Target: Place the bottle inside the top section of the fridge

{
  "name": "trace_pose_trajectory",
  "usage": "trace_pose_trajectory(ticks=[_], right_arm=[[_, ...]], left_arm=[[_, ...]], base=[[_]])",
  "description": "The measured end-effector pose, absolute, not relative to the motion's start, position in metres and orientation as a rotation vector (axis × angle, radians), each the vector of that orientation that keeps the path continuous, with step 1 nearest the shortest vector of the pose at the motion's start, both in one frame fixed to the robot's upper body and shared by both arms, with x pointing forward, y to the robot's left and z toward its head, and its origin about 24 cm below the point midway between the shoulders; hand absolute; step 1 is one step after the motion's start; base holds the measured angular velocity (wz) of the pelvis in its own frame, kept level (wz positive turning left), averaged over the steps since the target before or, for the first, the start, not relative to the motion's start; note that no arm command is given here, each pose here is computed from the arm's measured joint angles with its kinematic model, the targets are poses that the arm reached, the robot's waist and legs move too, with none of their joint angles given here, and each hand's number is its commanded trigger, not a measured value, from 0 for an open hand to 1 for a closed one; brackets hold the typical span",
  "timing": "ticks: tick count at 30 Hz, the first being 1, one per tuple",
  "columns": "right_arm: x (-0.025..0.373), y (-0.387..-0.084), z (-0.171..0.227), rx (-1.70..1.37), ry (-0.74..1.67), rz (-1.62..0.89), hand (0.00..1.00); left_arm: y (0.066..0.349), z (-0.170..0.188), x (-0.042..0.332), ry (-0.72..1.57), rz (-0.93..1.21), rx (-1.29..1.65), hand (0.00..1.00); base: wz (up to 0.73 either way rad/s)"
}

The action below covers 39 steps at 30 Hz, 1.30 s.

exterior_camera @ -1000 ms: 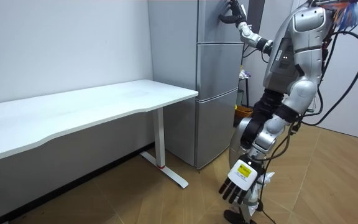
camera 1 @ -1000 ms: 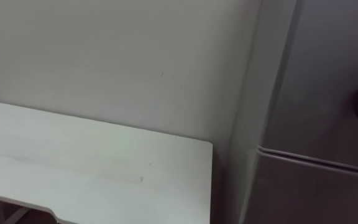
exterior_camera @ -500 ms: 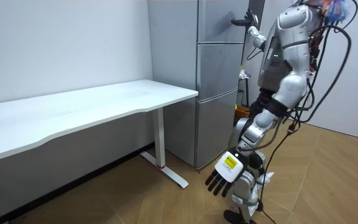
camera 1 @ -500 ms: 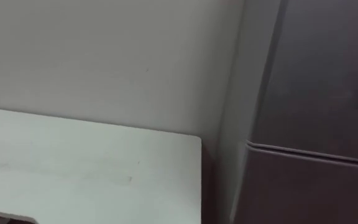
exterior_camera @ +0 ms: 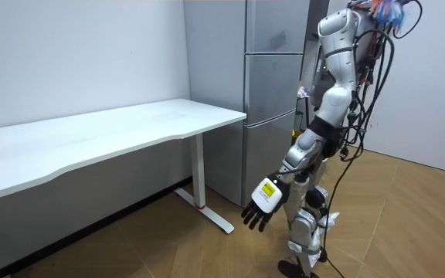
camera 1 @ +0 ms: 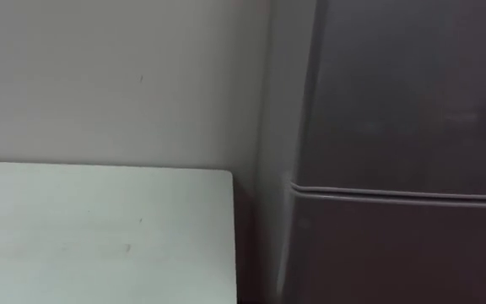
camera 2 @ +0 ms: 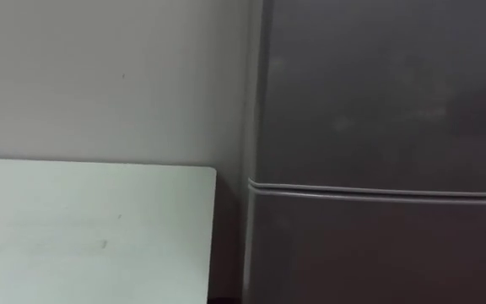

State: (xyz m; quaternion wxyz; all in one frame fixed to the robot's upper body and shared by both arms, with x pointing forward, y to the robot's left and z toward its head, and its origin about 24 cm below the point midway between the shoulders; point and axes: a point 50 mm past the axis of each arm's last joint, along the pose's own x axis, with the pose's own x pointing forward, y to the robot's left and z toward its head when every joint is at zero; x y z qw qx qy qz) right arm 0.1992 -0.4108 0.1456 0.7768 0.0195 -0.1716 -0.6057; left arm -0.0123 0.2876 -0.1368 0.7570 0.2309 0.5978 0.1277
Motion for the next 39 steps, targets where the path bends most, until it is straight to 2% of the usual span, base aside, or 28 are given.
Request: trace_pose_trajectory(ticks=[9,17,20,24,29,39], right_arm=[[0.151,-0.428,0.074,0.008,-0.061,-1.496,0.0],[0.092,-0.405,-0.01,0.135,0.282,-1.68,0.0],[0.078,-0.396,-0.027,0.131,0.366,-1.7,0.0],[0.064,-0.371,-0.06,0.155,0.53,-1.677,0.0],[0.055,-0.333,-0.097,0.149,0.726,-1.527,0.0],[0.048,-0.306,-0.12,0.086,0.867,-1.28,0.0]], left_arm=[[0.288,-0.137,-0.012,1.296,0.321,0.499,0.0],[0.284,-0.139,-0.015,1.31,0.327,0.488,0.0],[0.277,-0.142,-0.016,1.313,0.317,0.472,0.0],[0.276,-0.142,-0.016,1.31,0.321,0.477,0.0],[0.272,-0.145,-0.015,1.31,0.311,0.47,0.0],[0.254,-0.152,-0.01,1.302,0.249,0.452,0.0]], base=[[-0.02],[-0.05],[-0.08],[-0.03],[-0.02],[0.0]])
